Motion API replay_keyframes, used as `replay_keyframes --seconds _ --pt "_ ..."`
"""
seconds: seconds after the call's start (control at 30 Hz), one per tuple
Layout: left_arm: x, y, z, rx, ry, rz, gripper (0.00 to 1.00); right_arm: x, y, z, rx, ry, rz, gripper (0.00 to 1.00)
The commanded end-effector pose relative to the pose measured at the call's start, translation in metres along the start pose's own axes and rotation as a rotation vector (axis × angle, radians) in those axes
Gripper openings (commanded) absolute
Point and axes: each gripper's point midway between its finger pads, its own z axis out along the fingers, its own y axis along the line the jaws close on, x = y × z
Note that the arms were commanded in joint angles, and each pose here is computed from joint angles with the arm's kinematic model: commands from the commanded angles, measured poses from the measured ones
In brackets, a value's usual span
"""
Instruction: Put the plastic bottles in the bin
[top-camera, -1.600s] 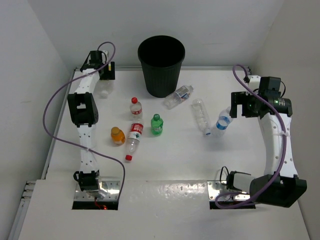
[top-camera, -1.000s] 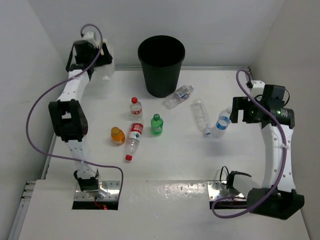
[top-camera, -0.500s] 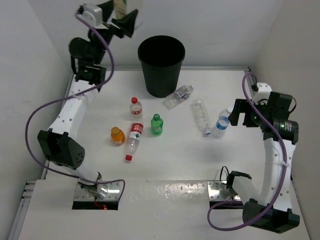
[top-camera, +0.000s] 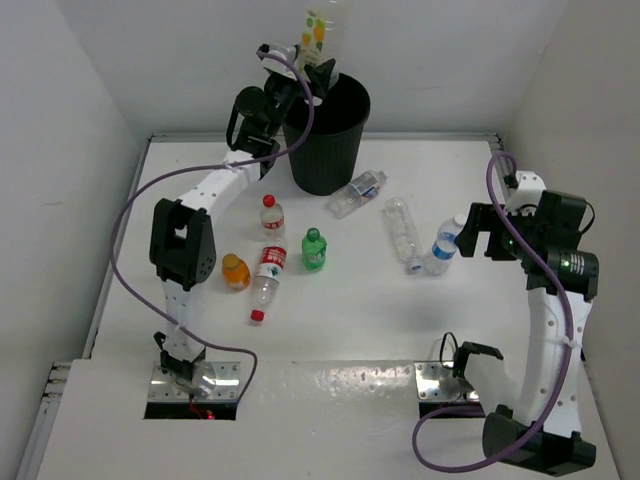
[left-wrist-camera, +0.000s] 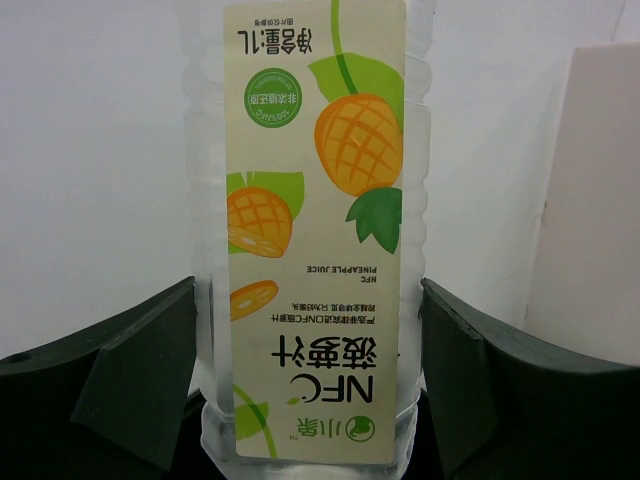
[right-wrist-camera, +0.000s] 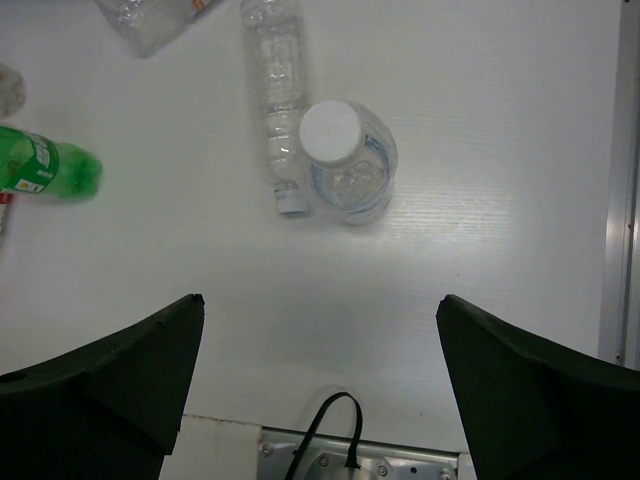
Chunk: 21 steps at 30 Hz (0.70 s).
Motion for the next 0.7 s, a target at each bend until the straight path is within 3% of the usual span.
replay_keyframes --seconds 0.0,0.1,0.13,0.2,0.23,0.47,0.67 --pt "-0.074 0.001 0.018 -0.012 -0.21 0.033 0.02 -0.003 -0.003 -0.009 0.03 -0.031 -0.012 0.97" --pt "-0.054 0.01 0.025 -0.021 -0.183 0.035 0.22 0.001 -0.002 -0.013 0.041 -0.043 -0.017 0.97" --pt "-0.049 0.01 0.028 -0.021 -0.173 0.024 0.55 0.003 -0.002 -0.013 0.039 -0.038 -0.015 0.97" --pt "-0.055 0.026 0.034 -0.039 -0.172 0.023 0.79 0.0 0.001 -0.014 0.027 -0.053 -0.02 0.99" --pt "-0.045 0.026 0.037 -0.04 -0.157 0.01 1.0 0.003 0.001 -0.012 0.025 -0.048 -0.019 0.99" --pt "-0.093 0.017 0.04 0.025 -0.203 0.042 1.0 0.016 -0.001 0.001 0.011 -0.045 -0.039 1.0" --pt "-0.138 0.011 0.017 0.03 -0.189 0.036 1.0 0.031 0.001 0.013 -0.015 -0.049 -0.037 1.0"
